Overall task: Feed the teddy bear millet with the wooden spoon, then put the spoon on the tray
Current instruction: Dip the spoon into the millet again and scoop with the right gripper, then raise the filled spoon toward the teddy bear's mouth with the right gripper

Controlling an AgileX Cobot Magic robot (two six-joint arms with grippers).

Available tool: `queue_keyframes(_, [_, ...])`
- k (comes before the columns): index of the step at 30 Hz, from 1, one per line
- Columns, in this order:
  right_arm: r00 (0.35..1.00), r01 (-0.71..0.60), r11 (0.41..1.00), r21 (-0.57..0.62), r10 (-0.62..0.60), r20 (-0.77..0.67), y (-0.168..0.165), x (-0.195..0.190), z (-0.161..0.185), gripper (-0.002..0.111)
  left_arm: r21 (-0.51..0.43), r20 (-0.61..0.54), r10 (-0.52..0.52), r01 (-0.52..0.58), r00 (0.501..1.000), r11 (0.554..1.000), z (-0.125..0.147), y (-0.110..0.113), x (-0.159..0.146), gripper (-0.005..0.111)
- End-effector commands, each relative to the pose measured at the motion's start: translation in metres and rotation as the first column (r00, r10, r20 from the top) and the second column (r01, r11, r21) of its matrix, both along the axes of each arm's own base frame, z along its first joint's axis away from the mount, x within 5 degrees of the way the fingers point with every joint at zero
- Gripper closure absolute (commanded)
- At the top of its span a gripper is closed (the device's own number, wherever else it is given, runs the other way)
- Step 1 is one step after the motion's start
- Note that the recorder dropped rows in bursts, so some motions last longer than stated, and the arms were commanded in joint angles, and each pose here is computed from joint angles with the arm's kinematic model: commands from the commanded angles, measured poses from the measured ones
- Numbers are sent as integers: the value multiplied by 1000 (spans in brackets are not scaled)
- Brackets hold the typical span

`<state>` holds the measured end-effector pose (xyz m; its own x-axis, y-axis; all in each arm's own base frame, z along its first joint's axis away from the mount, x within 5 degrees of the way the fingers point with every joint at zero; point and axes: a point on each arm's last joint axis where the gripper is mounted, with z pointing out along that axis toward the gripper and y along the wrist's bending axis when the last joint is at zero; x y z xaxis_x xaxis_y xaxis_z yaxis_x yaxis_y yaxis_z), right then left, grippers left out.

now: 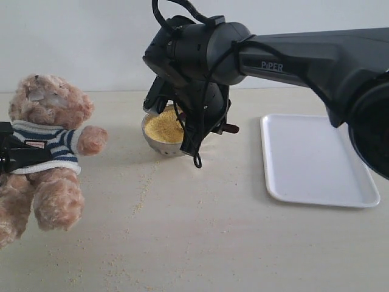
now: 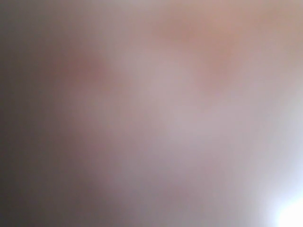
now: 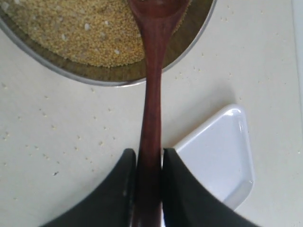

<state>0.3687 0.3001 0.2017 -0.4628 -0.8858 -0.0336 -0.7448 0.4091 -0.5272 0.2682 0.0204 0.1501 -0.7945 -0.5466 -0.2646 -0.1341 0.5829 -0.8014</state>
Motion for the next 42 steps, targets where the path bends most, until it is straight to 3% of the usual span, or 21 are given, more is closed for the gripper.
queue_keyframes(1, [1000, 3, 999, -39, -3, -3, -4, -1, 4, 108, -9, 26, -1, 1, 1000, 1000, 4, 0, 2, 102])
queue_keyframes(8, [999, 47, 999, -5, -48, -23, -3, -4, 4, 108, -8, 27, -2, 2, 1000, 1000, 4, 0, 2, 102])
queue_keyframes(14, [998, 52, 995, 79, -55, 26, -8, -11, 43, 108, -7, 28, -3, 3, 1000, 1000, 4, 0, 2, 102])
queue_keyframes(20, [999, 37, 979, 202, -32, -28, -10, -27, 75, 108, 5, 31, -28, 28, 999, 1000, 4, -1, 0, 102])
queue_keyframes(24, [996, 59, 933, 355, -31, -83, -11, -45, 105, 108, 7, 26, -46, 46, 999, 999, 3, -2, 0, 102])
queue_keyframes(28, [995, 66, 898, 435, -26, -97, -14, -56, 126, 108, -42, 17, -115, 116, 993, 992, -1, -13, -2, 102])
queue_keyframes(33, [984, 91, 845, 527, 5, -178, -8, -68, 134, 108, -19, 10, -163, 163, 987, 986, -3, -28, -1, 102])
queue_keyframes(42, [983, -29, 867, 498, 114, -141, 23, -102, 134, 108, -2, 6, -180, 180, 984, 984, -4, -33, -1, 102])
